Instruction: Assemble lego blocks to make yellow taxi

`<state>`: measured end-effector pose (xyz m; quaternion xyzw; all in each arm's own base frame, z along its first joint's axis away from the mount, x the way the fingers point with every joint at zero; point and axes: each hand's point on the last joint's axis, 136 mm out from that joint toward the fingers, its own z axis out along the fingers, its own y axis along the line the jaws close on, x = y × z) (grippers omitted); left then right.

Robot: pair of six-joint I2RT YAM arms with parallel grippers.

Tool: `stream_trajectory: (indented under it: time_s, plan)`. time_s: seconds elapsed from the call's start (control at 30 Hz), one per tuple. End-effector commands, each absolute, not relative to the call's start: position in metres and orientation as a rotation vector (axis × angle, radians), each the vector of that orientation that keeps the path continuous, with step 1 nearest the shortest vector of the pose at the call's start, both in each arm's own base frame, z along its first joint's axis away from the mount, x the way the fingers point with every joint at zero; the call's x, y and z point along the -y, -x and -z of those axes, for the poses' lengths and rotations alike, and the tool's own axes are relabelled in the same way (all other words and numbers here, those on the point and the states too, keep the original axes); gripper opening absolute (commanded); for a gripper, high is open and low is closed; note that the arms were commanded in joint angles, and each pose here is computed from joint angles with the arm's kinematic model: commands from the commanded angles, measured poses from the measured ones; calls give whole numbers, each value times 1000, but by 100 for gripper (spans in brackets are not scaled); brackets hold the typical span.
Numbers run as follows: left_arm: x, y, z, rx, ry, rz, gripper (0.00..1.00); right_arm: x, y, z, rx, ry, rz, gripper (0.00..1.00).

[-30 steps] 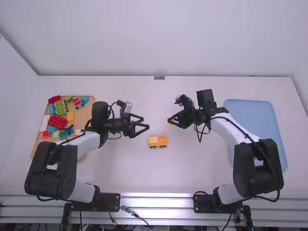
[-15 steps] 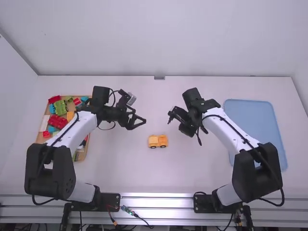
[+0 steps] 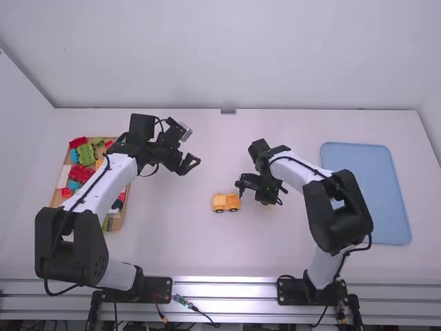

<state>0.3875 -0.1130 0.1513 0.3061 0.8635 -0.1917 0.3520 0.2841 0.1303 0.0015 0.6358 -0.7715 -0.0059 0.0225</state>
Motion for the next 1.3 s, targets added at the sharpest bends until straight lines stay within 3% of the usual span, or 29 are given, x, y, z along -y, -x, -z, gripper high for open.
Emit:
stream_trajectory:
  time_s: [0.0, 0.2, 0.27, 0.33, 0.37, 0.4, 0.57, 0.77, 1.03, 1.27]
  plan:
    - [114, -389, -162, -2180, -847, 474, 99, -134, -284, 10, 2316, -2039, 4, 0]
    - [115, -386, -160, -2187, -851, 484, 99, -137, -285, 24, 2300, -2045, 13, 0]
    - [113, -386, -160, -2192, -846, 483, 99, -136, -284, 25, 2293, -2039, 6, 8]
    - [113, -385, -159, -2200, -844, 486, 99, -136, -287, 25, 2307, -2035, -4, 28]
    - [115, -384, -158, -2201, -851, 492, 99, -137, -290, 23, 2333, -2020, -11, 79]
    - [116, -383, -158, -2202, -852, 494, 99, -137, -292, 22, 2343, -2012, -16, 99]
    - [118, -378, -156, -2187, -911, 499, 99, -145, -306, 6, 2425, -1999, -29, 99]
    - [151, -336, -144, -1849, -1305, 662, 99, -161, -310, -49, 2584, -2089, 107, 99]
    - [174, -300, -130, -1588, -1305, 884, 99, -159, -293, -87, 2749, -2320, 485, 99]
    - [190, -270, -97, -1467, -1344, 868, 99, -147, -276, -63, 2853, -2440, 676, 99]
